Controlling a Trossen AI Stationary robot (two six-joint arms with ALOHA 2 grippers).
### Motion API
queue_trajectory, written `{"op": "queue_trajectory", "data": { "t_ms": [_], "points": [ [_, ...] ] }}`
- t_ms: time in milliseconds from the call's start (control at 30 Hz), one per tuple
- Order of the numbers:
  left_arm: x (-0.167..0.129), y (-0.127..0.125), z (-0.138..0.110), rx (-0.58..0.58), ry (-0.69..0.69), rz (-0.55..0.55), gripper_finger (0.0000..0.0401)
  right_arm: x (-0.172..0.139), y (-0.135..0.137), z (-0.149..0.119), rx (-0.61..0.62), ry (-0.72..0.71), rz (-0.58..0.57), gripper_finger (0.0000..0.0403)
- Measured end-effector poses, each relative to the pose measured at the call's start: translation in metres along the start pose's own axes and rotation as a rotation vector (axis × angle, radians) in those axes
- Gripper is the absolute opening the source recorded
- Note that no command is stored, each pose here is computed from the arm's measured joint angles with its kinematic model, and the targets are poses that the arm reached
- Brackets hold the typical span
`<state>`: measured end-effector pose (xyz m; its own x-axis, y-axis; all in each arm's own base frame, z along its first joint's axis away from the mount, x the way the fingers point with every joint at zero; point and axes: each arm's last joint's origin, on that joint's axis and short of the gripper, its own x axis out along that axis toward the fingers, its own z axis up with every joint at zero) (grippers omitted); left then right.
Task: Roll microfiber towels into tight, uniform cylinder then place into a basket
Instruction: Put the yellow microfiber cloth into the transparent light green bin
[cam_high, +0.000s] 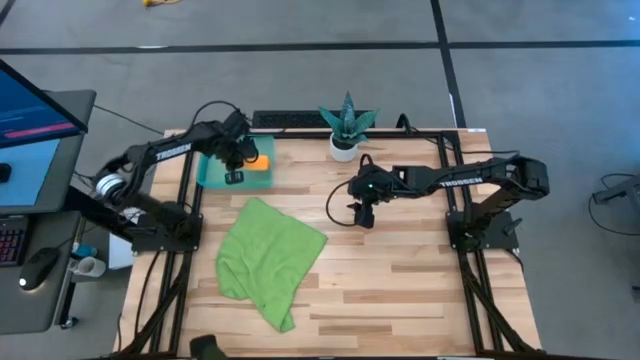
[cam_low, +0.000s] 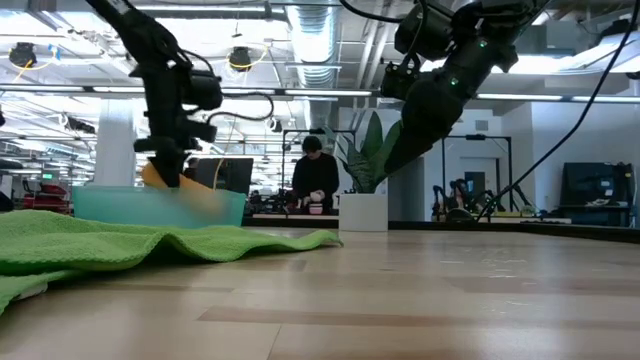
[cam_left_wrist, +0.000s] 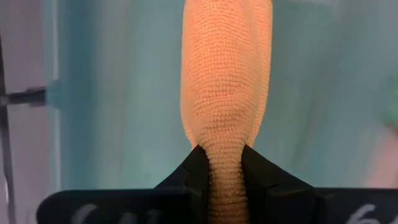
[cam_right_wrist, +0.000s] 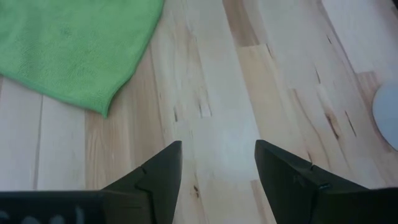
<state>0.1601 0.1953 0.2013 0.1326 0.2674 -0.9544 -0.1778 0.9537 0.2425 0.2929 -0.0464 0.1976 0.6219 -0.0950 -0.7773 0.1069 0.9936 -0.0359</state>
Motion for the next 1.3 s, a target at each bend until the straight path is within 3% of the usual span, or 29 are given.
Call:
{"op": "queue_trajectory", "data": {
  "t_ms": [533,733,933,1300],
  "points": [
    [0.028,0.05,0.017,-0.061,0.014,-0.053,0.003,0.0,0.0,0.0,0.0,0.0,0.0,0.0224],
    [0.029,0.053,0.017,-0.08,0.025,-0.06,0.0032,0.0,0.0,0.0,0.0,-0.001,0.0,0.0224],
    [0.029,0.053,0.017,-0.084,0.025,-0.059,0.0063,0.0,0.0,0.0,0.008,0.0,0.0,0.0224],
    [0.029,0.054,0.017,-0.098,0.038,-0.038,0.0083,0.0,0.0,0.0,0.019,0.0,0.001,0.0224]
  ]
}}
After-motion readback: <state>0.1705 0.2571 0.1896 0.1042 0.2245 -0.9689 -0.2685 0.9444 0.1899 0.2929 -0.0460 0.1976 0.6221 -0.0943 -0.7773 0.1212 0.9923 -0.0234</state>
